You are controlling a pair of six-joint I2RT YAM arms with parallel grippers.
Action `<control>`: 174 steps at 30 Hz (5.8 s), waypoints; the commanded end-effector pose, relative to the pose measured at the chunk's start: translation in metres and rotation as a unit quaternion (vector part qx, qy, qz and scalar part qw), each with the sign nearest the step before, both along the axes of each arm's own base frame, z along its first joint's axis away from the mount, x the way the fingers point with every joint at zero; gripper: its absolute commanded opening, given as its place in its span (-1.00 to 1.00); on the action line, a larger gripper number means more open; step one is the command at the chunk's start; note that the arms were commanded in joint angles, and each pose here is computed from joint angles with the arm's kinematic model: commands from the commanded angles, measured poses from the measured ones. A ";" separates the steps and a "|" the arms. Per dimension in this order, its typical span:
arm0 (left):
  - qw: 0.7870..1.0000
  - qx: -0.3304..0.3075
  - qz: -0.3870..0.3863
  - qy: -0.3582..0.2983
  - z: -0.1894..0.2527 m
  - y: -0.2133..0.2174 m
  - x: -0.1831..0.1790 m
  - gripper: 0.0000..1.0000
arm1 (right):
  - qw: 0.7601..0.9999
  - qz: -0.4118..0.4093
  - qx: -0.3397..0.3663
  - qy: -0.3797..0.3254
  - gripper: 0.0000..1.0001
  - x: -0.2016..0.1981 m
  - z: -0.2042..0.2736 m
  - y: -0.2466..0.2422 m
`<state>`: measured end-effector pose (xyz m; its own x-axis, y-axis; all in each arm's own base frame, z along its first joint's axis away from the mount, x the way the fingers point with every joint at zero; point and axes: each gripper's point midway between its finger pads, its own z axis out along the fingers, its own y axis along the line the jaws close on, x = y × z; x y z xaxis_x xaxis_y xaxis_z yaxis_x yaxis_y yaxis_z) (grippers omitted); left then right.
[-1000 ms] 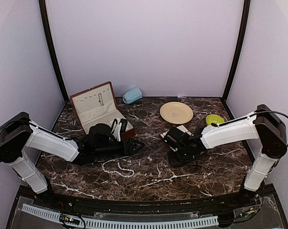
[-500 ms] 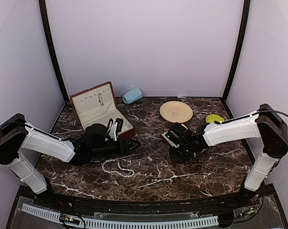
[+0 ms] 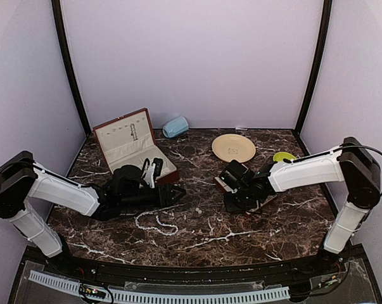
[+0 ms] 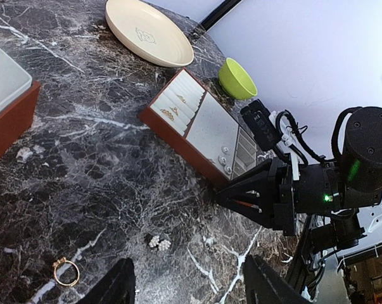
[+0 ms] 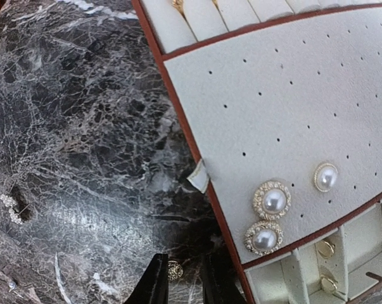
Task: Organize the mixed jewelry
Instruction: Adjust the earring at the center of the board, then pick up the earring from the center of the board, then pass from the right arm to the left, then adjust the compartment layer at the center of the board.
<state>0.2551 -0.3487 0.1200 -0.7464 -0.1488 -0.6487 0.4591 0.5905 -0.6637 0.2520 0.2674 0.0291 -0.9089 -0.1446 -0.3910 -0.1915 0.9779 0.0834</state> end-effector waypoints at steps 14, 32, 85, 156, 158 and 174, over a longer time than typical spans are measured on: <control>1.000 -0.005 0.004 0.000 0.002 0.006 -0.002 0.23 | 1.000 -0.002 0.005 -0.012 -0.99 0.013 -0.003 0.010; 0.998 -0.054 -0.020 0.011 0.012 -0.022 0.005 0.22 | 0.989 0.016 0.136 -0.055 -1.00 0.018 0.045 0.047; 0.943 -0.215 -0.176 -0.182 0.142 -0.048 -0.045 -0.17 | 0.826 0.180 0.525 -0.098 -1.00 -0.030 0.219 0.124; 0.978 -0.100 -0.145 -0.113 0.073 -0.031 -0.042 -0.85 | 0.949 -0.169 0.235 -0.123 0.30 0.032 0.101 -0.075; 0.979 -0.096 -0.145 -0.111 0.071 -0.030 -0.042 -0.84 | 0.950 -0.211 0.203 -0.109 0.31 0.027 0.081 -0.108; 0.981 -0.086 -0.138 -0.110 0.074 -0.026 -0.042 -0.84 | 0.955 -0.250 0.158 -0.030 0.14 0.016 0.008 -0.140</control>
